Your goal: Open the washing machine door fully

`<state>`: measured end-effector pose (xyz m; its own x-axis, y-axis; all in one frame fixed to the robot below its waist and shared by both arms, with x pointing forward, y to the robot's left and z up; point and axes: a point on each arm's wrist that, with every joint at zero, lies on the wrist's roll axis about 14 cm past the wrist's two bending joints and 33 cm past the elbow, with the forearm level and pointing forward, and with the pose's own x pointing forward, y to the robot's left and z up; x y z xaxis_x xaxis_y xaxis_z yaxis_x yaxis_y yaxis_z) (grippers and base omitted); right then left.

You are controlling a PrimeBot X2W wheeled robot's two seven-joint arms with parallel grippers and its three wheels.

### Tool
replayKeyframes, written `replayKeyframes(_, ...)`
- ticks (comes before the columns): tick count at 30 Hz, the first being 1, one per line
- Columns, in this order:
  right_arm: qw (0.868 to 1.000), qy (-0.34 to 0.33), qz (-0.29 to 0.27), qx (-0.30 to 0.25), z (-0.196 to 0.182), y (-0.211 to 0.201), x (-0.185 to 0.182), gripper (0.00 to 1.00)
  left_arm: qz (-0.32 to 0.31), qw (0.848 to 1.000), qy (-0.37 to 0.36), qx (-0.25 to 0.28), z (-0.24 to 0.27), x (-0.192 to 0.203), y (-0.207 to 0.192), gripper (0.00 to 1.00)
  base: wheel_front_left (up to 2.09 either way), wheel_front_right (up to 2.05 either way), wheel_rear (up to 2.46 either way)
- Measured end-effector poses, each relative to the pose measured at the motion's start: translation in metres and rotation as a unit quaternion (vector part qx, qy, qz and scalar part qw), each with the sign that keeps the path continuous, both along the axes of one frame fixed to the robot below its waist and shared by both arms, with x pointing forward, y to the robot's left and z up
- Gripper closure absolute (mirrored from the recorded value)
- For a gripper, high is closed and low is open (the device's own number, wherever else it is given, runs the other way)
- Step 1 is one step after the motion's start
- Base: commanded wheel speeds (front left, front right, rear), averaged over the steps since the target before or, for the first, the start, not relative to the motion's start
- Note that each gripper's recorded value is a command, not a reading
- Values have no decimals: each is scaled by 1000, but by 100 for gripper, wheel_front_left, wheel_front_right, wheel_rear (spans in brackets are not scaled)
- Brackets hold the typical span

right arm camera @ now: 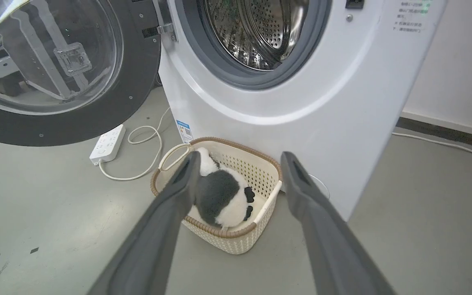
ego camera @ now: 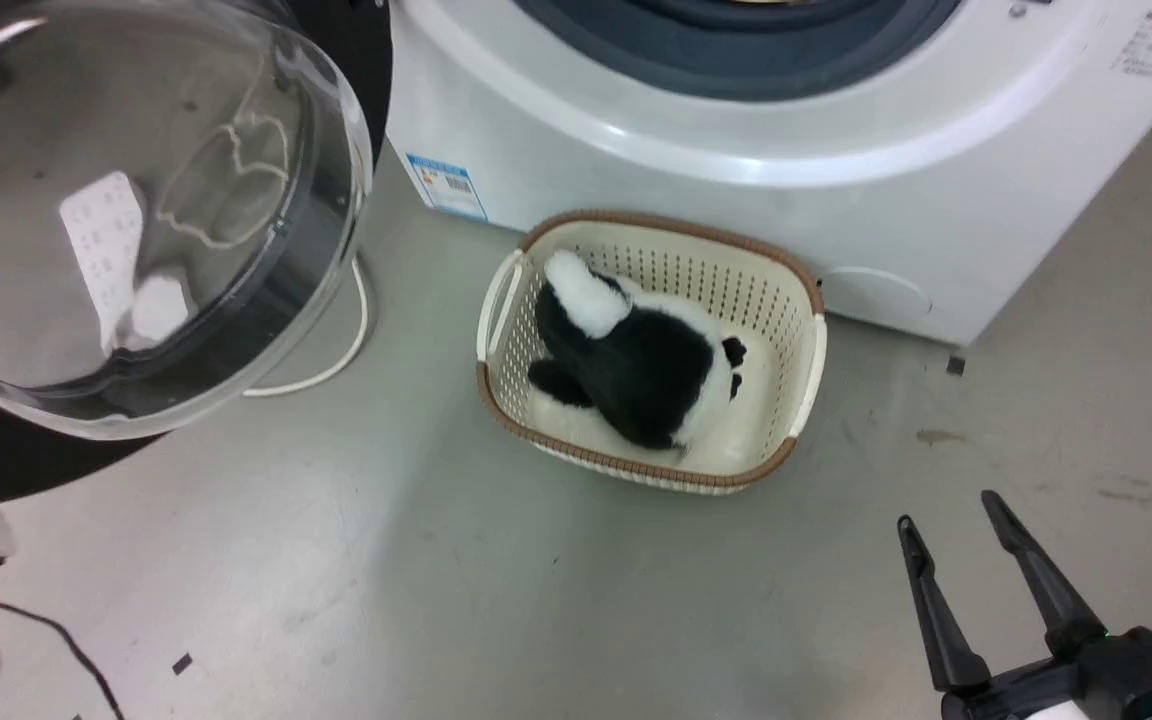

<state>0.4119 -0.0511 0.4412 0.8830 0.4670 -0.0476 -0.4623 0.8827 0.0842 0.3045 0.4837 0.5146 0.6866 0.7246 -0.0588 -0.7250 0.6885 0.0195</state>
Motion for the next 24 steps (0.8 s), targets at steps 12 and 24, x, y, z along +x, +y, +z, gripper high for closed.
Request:
replayKeyframes(12,998,-56,-36,5,47,-16,-11,0,-118,991,-60,38,31,14,-79,100,0,0,0)
replayKeyframes(24,984,-123,-125,-17,93,-77,-33,0,-274,953,-131,5,56,45,-200,79,0,0,0)
